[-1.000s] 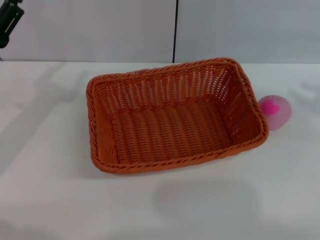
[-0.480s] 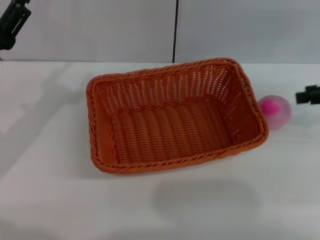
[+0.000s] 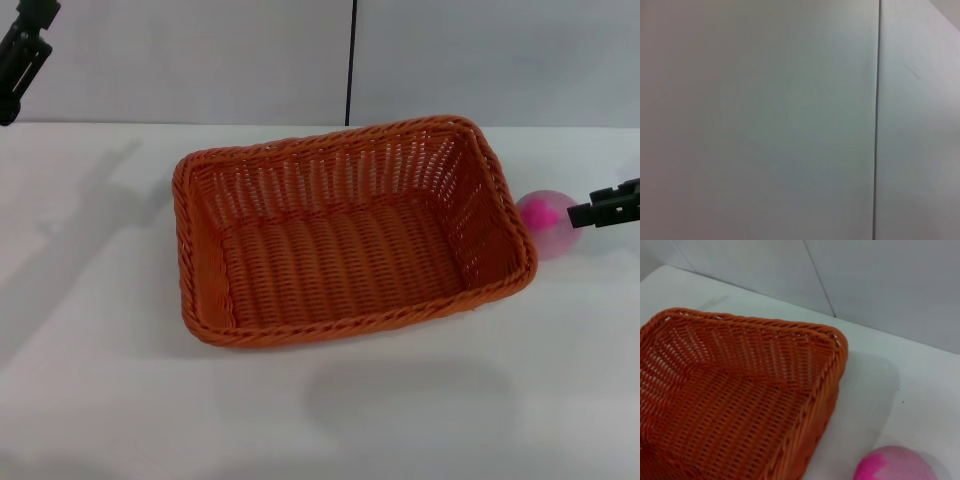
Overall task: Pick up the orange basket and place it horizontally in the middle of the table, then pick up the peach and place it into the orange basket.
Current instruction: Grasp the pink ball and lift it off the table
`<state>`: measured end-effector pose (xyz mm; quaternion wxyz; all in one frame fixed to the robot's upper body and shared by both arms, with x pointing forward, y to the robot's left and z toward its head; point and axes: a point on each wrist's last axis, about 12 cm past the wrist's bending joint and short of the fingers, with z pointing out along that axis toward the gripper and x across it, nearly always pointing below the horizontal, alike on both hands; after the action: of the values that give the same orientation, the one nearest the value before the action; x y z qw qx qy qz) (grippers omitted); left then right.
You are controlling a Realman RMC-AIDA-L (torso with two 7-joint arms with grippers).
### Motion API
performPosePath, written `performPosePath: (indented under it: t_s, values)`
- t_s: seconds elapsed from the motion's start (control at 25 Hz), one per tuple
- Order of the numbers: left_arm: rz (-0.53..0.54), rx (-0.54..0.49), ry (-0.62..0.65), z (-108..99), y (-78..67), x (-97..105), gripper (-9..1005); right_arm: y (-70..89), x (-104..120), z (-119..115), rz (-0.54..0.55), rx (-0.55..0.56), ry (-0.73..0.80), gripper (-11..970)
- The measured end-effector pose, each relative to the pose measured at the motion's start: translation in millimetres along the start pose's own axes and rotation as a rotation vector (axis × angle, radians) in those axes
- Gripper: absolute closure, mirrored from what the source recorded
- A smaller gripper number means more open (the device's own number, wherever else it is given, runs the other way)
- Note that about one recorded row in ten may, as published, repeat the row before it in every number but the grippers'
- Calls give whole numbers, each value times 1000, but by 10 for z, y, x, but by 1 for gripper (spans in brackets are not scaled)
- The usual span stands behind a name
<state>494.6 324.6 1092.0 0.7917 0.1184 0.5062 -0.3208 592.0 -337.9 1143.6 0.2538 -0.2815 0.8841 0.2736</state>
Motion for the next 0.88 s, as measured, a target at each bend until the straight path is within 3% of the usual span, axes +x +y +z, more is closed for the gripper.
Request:
performPosePath:
  t_s: [0.48, 0.88]
  values:
    - [-18, -3, -12, -111, -56, 0, 274, -67, 58, 150, 22, 45, 23, 387]
    - [-31, -19, -7, -193, -78, 11, 274, -33, 56, 300, 7, 57, 38, 388]
